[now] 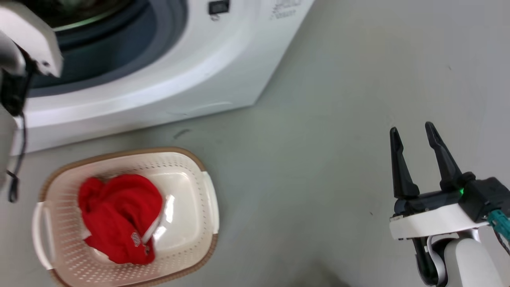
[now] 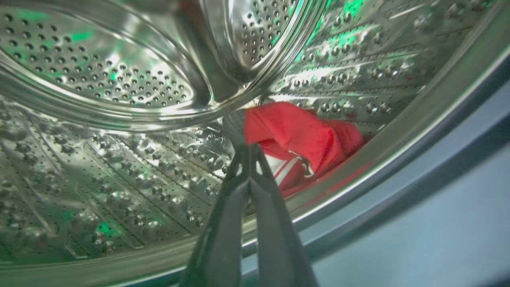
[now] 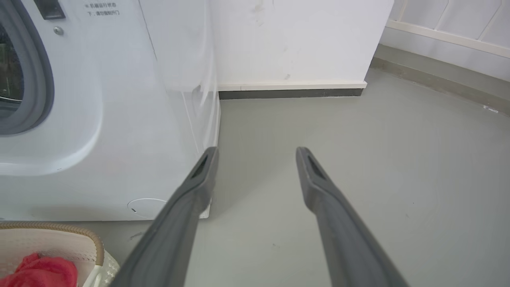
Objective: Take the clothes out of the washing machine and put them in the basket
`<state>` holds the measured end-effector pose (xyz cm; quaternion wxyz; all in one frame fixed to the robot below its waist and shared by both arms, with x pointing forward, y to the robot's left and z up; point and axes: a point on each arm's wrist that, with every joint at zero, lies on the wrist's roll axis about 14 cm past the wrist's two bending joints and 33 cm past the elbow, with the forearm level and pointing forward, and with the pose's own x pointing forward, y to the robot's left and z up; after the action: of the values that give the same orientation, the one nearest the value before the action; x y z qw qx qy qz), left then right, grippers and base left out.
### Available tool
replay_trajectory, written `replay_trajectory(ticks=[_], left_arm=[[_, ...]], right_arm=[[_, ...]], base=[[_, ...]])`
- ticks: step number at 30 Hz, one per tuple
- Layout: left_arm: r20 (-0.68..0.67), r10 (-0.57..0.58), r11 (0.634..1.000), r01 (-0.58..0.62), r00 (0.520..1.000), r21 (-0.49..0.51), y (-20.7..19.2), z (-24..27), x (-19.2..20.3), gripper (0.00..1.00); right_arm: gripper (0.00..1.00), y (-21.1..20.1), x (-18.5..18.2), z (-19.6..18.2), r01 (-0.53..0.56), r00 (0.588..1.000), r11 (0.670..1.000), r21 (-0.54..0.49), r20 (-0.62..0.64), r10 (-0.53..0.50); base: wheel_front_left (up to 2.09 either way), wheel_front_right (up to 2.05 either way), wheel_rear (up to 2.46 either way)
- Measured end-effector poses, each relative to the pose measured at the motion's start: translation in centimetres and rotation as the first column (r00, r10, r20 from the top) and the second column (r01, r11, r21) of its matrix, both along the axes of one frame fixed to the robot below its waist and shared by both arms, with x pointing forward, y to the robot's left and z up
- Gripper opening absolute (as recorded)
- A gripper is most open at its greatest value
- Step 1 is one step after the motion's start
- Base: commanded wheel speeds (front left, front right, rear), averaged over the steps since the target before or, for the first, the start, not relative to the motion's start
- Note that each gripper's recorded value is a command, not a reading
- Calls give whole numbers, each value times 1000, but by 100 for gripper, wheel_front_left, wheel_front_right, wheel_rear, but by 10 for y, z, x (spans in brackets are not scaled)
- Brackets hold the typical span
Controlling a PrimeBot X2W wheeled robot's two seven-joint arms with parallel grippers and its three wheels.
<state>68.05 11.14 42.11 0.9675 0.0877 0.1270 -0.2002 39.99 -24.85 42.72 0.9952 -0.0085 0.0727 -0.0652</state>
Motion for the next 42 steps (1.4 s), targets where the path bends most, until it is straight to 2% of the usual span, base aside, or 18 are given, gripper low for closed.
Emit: replay_trajectory(ticks=[3,8,9,10,16,20,27,29,33,36,42], left_arm=[[53,8,1000,-7,999,-26,5,17,-18,0],[66,3,999,0,998,-44,8,31,-46,0],[67,6,999,-3,998,-40,11,34,-49,40],[66,7,1000,-5,998,-30,14,37,-51,100],[26,-12,1000,12,1000,-16,11,34,-50,100],[-18,-34,999,34,999,11,5,27,-33,100],[-207,-46,999,46,977,-7,-14,-5,5,100],[-271,-38,999,43,962,10,-15,-18,16,100],[-432,-20,1000,12,902,-22,-27,-52,31,100],[-489,-3,996,-43,872,-82,-38,-59,49,100],[-591,-5,996,-51,806,-79,-61,-96,61,100]], right_arm=[[100,8,0,7,-25,1000,1000,-1,20,25],[100,22,0,16,-66,997,998,2,48,66],[100,26,0,17,-78,996,997,2,53,78],[100,28,1,19,-85,995,996,4,58,85],[100,34,3,15,-100,994,995,10,50,100],[100,30,2,3,-88,996,996,19,17,88],[100,22,5,-27,-51,997,998,49,-58,54],[100,19,5,-37,-37,996,997,63,-84,42],[100,15,0,-57,-4,990,996,90,-140,17],[100,11,-6,-65,18,984,995,95,-176,-1],[100,-3,-23,-80,83,968,992,90,-245,-59]], base=[[0,0,0],[0,0,0],[0,0,0],[0,0,0],[0,0,0],[0,0,0],[0,0,0],[0,0,0],[0,0,0],[0,0,0],[0,0,0]])
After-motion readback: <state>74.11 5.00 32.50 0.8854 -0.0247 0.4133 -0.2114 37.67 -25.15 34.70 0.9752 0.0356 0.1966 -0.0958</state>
